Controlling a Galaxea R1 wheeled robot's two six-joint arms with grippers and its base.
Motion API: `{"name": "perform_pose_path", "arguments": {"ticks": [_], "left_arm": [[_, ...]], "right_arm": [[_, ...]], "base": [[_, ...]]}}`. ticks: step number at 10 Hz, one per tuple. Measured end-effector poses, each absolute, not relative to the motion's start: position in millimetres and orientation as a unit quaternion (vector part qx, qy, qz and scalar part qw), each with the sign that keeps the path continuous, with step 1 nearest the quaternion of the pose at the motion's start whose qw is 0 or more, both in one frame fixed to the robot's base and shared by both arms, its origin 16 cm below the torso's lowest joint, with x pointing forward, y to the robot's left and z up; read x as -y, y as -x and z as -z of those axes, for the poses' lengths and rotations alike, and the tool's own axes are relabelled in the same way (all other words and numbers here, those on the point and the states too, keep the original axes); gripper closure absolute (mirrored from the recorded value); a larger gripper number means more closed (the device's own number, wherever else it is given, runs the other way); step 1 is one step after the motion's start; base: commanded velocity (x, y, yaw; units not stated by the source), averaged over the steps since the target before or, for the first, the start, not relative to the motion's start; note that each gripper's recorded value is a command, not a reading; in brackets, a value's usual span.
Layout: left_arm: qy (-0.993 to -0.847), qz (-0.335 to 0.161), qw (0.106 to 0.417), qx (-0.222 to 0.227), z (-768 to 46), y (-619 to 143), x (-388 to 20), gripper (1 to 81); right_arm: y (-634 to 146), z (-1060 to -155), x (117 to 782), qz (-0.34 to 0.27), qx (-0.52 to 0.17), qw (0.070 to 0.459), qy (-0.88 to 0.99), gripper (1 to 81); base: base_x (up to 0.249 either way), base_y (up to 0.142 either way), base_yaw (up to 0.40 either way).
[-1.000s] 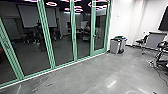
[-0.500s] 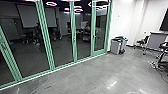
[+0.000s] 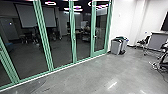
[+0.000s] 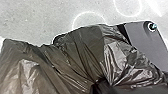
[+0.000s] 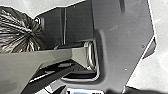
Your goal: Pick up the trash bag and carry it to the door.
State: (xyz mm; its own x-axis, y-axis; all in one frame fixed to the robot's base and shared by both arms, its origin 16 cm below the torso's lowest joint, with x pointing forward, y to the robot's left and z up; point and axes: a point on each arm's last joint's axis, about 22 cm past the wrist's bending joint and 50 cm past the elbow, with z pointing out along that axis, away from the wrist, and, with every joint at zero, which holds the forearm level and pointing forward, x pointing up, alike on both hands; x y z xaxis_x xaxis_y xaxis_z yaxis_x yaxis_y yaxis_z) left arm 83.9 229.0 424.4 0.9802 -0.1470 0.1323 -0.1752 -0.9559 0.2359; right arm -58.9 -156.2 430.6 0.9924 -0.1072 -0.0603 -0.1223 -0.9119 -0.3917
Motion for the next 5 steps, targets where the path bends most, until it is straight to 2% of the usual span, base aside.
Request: {"name": "perform_pose_path", "arguments": {"ticks": [5], "left_arm": [[-0.987,-0.057,0.125,0.082,-424.5,-83.5,-226.9,81.1]], "right_arm": [[57.0,-430.3,158.2,-0.017,-0.058,0.200,0.978,1.0]], "base": [[0.135,-0.067,0.000]]}}
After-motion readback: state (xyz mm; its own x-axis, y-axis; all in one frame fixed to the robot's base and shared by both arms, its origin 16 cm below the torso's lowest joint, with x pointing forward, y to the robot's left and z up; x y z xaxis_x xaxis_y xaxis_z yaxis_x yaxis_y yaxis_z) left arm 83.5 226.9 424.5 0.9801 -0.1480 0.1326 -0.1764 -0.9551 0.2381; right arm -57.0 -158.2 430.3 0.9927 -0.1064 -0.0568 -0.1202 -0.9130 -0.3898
